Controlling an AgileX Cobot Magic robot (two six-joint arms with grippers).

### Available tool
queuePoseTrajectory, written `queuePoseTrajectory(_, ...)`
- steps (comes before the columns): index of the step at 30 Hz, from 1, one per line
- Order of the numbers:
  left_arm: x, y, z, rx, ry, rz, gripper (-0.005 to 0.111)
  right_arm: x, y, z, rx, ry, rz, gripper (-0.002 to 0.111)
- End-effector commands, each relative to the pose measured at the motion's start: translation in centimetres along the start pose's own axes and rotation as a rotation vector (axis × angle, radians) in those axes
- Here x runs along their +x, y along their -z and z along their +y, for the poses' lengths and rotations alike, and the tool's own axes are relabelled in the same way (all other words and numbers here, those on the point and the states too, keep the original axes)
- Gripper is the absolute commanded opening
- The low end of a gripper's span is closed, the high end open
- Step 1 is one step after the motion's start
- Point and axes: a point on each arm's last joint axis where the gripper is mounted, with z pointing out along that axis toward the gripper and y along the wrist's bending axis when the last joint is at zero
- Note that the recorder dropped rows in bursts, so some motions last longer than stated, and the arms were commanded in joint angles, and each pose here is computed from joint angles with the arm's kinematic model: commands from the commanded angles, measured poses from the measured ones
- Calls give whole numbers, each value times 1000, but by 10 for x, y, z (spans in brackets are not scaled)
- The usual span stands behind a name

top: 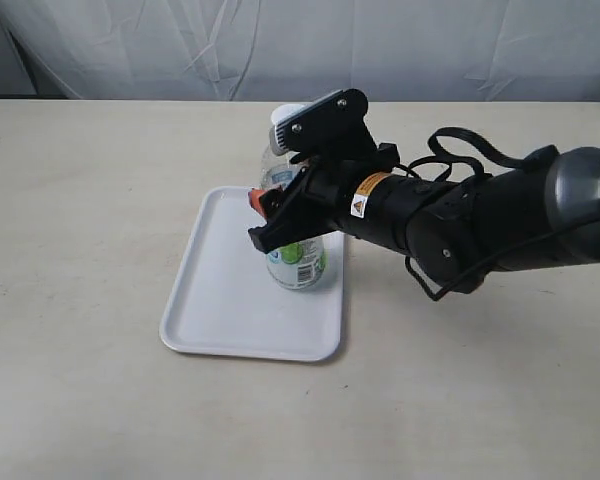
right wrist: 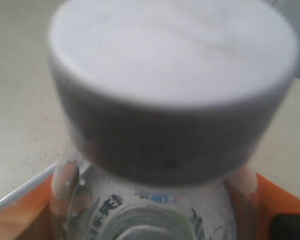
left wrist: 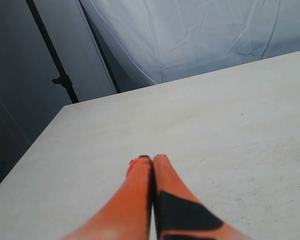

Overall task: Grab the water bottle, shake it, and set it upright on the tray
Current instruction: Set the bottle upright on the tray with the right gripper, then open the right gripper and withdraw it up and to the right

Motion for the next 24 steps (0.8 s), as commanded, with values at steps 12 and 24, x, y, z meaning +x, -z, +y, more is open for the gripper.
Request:
queuePoseTrajectory(12, 1, 0, 0, -2, 2, 0, 0, -24, 11, -2, 8, -4, -97, 73)
queuePoseTrajectory(24, 1, 0, 0, -2, 2, 0, 0, -86, 72, -8, 31, 12, -332, 72)
